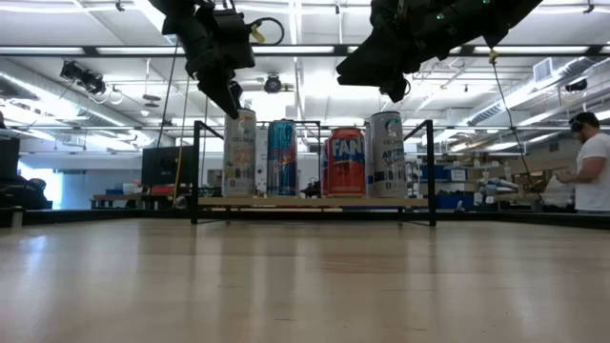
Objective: Place canned beverage on shelf
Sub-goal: Adjust the white yellow soda can on the shelf
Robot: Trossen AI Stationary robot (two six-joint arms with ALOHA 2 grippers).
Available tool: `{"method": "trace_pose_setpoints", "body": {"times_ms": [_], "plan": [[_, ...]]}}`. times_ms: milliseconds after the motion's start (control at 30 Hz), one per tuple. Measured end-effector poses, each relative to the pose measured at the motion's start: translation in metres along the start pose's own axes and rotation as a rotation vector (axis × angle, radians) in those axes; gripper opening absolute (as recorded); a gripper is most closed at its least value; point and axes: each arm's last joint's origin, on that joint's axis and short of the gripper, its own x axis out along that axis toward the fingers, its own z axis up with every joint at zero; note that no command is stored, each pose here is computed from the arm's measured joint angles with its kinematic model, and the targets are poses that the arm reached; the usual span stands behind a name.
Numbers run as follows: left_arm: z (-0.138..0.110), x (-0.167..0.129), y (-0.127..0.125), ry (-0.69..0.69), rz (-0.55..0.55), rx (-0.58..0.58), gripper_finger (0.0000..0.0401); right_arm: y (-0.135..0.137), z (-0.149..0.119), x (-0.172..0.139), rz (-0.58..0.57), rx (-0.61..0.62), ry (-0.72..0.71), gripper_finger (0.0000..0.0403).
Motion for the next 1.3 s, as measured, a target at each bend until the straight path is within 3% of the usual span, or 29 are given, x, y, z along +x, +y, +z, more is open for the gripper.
{"method": "trace_pose_setpoints", "body": {"times_ms": [133, 467, 1300], "plan": [[0.003, 0.001, -0.004, 0.005, 0.001, 0.032, 0.0260, 0.000, 0.000, 0.000, 0.000, 0.000, 0.000, 0.0113], [0.002, 0.003, -0.004, 0.038, 0.031, 0.036, 0.0310, 0.000, 0.000, 0.000, 0.000, 0.000, 0.000, 0.0113], [0.001, -0.009, -0.005, 0.064, 0.123, 0.014, 0.0313, 0.000, 0.000, 0.000, 0.000, 0.000, 0.000, 0.0113]]}}
